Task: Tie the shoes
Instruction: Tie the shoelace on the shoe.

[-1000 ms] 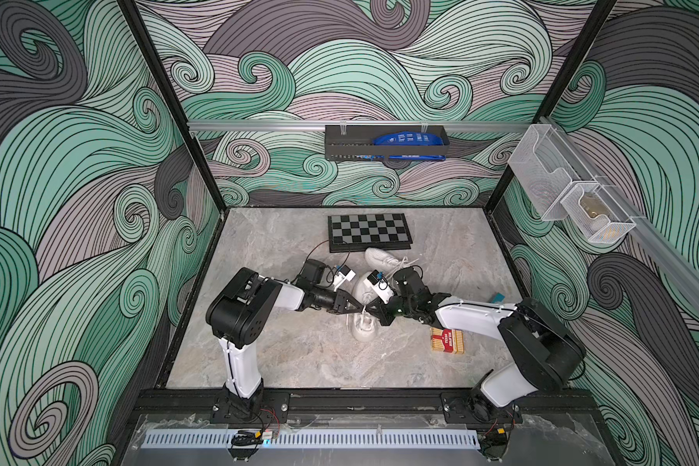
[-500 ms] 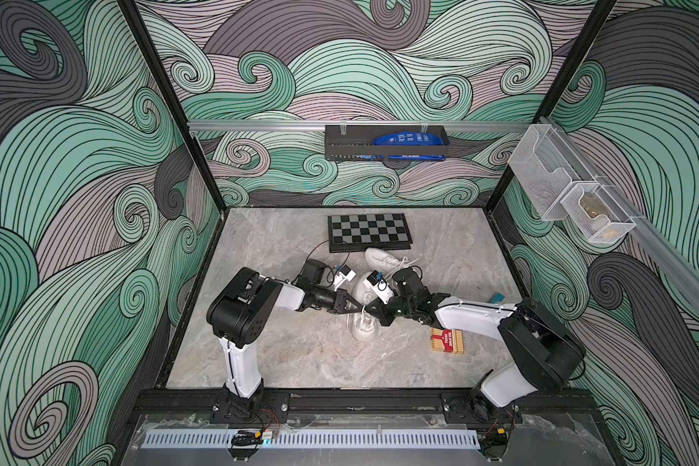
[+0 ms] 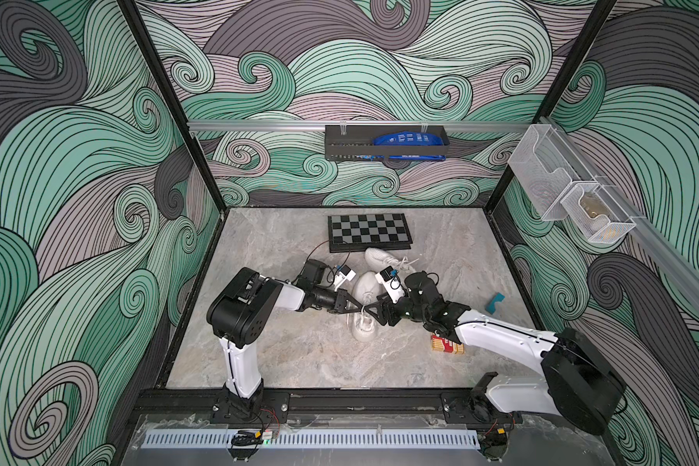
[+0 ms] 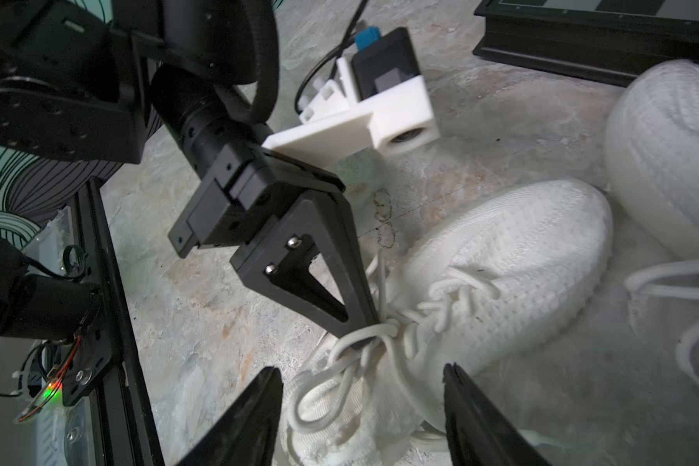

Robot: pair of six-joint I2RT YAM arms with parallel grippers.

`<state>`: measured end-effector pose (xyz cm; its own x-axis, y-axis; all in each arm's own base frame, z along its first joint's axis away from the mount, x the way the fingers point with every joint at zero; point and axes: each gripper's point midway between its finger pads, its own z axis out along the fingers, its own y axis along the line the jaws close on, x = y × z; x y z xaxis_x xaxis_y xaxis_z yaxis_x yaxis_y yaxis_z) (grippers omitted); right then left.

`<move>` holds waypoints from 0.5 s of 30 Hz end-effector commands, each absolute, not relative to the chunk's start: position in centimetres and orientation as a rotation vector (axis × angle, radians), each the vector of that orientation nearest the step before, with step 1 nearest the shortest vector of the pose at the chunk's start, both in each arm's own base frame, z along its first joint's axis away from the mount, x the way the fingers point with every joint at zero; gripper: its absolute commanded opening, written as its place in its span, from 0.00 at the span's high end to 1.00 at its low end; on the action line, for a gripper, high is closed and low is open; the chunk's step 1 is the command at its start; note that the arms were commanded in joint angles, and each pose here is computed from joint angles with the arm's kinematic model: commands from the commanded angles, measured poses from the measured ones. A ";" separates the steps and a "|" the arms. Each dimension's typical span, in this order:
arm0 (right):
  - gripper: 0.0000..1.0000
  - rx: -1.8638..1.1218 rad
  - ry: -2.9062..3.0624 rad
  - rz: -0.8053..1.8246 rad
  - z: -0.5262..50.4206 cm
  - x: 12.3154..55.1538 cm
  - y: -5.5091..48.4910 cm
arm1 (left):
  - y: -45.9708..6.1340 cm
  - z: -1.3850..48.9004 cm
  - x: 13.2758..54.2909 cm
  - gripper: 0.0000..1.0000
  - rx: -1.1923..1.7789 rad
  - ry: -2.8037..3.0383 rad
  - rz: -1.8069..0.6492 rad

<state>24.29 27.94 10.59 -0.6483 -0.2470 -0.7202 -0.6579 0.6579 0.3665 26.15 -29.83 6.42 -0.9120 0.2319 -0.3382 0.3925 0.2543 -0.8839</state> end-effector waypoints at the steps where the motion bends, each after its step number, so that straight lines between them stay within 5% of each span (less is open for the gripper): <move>1: 0.30 -0.672 2.257 0.826 10.5 24.1 28.8 | -30.0 7.2 26.6 1.00 0.606 2.343 -1.715; 11: 0.34 -0.703 2.305 0.772 8.6 24.2 29.3 | -30.0 7.4 26.6 1.00 0.611 2.337 -1.716; 15: 0.54 -0.713 2.322 0.760 8.0 24.0 29.1 | -30.0 7.4 26.6 1.00 0.613 2.335 -1.717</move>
